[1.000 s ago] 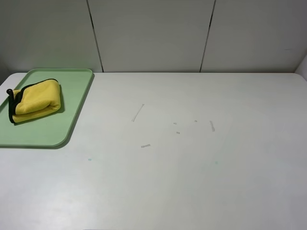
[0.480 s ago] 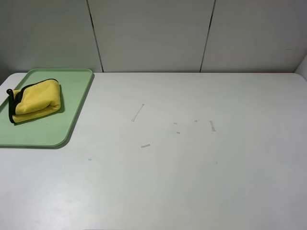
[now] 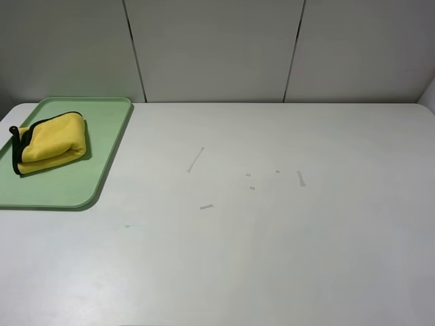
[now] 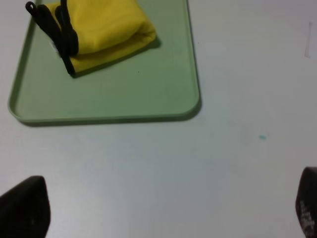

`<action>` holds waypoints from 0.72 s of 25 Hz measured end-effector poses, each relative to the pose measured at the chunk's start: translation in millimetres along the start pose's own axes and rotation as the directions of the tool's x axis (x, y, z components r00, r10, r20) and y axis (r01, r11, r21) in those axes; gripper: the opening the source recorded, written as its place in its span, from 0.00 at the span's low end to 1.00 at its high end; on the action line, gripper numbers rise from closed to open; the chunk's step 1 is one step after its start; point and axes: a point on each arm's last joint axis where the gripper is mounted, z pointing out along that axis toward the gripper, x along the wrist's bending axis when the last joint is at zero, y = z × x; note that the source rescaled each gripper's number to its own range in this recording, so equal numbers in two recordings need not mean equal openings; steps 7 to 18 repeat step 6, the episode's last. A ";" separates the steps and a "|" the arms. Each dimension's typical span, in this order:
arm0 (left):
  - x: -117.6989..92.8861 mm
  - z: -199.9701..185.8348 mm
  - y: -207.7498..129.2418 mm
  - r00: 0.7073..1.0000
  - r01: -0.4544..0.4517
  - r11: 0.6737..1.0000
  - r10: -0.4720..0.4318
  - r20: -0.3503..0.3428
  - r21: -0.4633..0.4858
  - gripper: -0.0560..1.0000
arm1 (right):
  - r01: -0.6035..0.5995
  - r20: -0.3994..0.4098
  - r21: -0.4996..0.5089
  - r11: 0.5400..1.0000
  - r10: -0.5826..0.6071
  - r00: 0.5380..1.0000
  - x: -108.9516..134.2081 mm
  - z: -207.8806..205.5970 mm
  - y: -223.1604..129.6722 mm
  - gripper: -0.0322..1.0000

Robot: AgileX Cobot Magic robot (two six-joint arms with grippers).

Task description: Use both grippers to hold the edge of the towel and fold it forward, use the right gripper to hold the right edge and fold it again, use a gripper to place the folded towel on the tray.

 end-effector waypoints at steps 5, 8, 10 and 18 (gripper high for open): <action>0.0 0.0 0.0 1.000 0.000 1.000 0.000 0.000 0.000 1.00 | 0.000 0.000 0.000 1.000 0.000 1.000 0.0 0.0 0.0 1.00; 0.0 0.0 0.0 1.000 0.000 1.000 0.000 0.000 0.000 1.00 | 0.000 0.000 0.000 1.000 0.000 1.000 0.0 0.0 0.0 1.00; 0.0 0.0 0.0 1.000 0.000 1.000 0.000 0.000 0.000 1.00 | 0.000 0.000 0.000 1.000 0.000 1.000 0.0 0.0 0.0 1.00; 0.0 0.0 0.0 1.000 0.000 1.000 0.000 0.000 0.000 1.00 | 0.000 0.000 0.000 1.000 0.000 1.000 0.0 0.0 0.0 1.00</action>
